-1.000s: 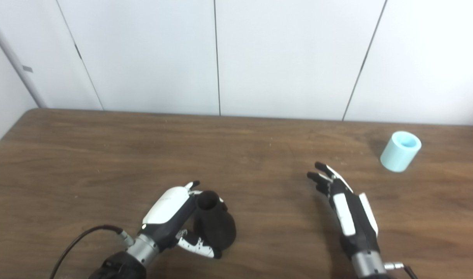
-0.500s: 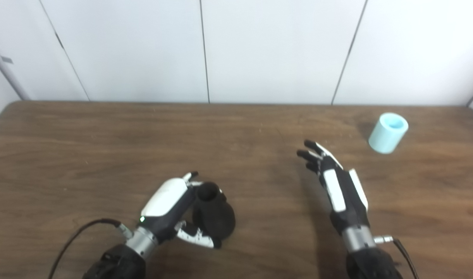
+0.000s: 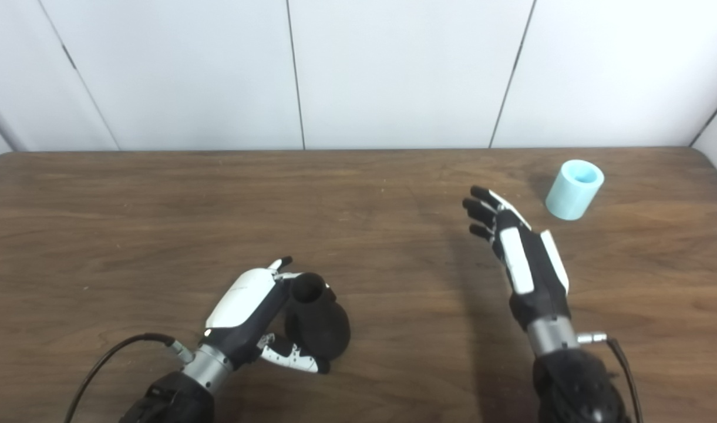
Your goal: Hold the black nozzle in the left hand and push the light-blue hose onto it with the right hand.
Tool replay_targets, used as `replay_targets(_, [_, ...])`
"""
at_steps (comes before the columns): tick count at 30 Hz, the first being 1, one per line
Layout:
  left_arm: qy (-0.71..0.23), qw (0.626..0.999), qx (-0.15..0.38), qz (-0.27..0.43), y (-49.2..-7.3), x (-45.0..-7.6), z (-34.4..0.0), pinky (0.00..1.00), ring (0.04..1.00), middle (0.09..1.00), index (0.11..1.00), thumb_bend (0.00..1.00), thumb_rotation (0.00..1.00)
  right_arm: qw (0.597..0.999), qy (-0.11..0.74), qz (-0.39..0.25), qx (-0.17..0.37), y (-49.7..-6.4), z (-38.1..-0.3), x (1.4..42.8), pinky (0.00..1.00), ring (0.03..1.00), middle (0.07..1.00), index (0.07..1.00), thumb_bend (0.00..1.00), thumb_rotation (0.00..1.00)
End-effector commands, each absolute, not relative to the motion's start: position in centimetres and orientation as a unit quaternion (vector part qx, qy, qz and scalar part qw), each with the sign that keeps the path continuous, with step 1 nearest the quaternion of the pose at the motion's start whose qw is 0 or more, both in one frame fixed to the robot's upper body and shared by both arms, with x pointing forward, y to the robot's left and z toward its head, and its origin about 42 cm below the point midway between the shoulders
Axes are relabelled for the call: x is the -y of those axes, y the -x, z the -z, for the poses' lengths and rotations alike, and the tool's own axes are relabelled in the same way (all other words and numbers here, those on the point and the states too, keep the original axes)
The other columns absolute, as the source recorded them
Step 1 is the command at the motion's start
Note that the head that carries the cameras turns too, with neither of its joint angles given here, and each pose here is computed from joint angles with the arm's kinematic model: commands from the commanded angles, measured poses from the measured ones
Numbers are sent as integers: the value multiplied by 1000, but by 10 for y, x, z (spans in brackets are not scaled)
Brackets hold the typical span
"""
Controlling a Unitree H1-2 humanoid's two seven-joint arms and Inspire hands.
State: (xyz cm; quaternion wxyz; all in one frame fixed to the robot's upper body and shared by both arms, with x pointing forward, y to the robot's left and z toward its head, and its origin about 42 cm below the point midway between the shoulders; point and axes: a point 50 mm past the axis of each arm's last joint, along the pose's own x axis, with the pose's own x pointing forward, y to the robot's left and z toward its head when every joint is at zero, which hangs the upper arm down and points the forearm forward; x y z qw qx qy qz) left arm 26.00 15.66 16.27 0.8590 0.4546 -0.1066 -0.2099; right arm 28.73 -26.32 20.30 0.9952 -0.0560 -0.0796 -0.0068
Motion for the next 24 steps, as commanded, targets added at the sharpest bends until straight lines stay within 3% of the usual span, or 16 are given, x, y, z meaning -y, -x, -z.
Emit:
replay_targets(1, [-468, 850, 103, 219, -261, -157, -154, 1000, 726, 482, 491, 524, 0, 988, 77, 15, 133, -298, -236, 273, 802, 861, 826, 838, 556, 675])
replay_targets(4, [-470, 847, 105, 225, -259, -160, -150, 1000, 722, 480, 493, 524, 0, 984, 104, 27, 144, -306, -248, 283, 769, 859, 827, 819, 598, 514])
replay_targets(7, [-471, 844, 105, 235, -257, -165, -148, 1000, 716, 476, 496, 524, 0, 976, 146, 41, 154, -315, -256, 293, 743, 841, 814, 783, 644, 417])
replay_targets(13, [-473, 841, 103, 243, -260, -177, -143, 1000, 712, 467, 501, 524, 0, 946, 266, 78, 168, -334, -274, 312, 769, 836, 807, 755, 738, 393])
replay_targets(20, [-477, 838, 103, 244, -260, -189, -133, 1000, 713, 467, 502, 524, 0, 864, 463, 99, 173, -355, -300, 324, 793, 847, 812, 773, 722, 320])
replay_targets(24, [-477, 838, 101, 245, -262, -193, -128, 1000, 712, 467, 502, 524, 0, 845, 506, 102, 144, -374, -311, 338, 814, 860, 832, 776, 735, 303])
